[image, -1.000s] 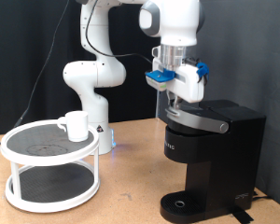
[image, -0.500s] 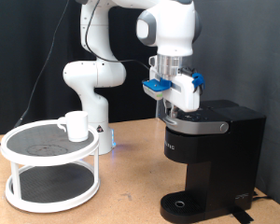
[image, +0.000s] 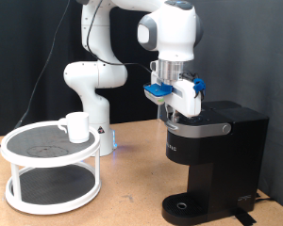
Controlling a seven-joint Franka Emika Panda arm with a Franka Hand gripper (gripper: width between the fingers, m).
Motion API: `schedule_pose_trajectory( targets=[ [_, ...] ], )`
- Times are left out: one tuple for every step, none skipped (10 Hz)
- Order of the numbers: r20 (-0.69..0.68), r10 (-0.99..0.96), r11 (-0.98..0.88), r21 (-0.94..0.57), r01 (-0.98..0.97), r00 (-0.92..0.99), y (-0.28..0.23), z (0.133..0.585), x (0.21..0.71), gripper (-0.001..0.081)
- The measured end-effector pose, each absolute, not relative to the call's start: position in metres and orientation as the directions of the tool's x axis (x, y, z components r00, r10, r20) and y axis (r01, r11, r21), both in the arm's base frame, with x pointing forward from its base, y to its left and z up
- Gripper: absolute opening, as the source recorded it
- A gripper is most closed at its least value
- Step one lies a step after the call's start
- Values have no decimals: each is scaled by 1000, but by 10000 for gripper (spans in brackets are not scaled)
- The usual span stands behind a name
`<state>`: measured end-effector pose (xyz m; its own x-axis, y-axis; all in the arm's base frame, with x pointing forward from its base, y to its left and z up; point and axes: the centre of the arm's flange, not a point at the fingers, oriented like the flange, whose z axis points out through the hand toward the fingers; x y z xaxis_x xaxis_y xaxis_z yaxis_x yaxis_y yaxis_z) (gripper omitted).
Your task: Make a cup of coffee with the keurig machine
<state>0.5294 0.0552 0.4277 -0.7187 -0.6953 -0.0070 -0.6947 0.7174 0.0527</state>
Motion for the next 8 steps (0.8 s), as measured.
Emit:
schedule_pose_trajectory(
  targets=[
    [-10, -696, 717, 56, -695, -718, 55, 428, 529, 0],
    [-16, -699, 712, 62, -699, -714, 54, 428, 530, 0],
    [-28, -704, 707, 75, -704, -710, 54, 428, 530, 0],
    [-43, -709, 699, 88, -709, -704, 53, 429, 530, 0],
    [-57, -711, 694, 101, -713, -701, 53, 430, 530, 0],
    [-68, -710, 692, 114, -713, -700, 52, 432, 530, 0],
    [-83, -709, 689, 131, -713, -700, 52, 435, 530, 0],
    [-107, -708, 682, 154, -715, -698, 53, 443, 530, 0]
  ],
)
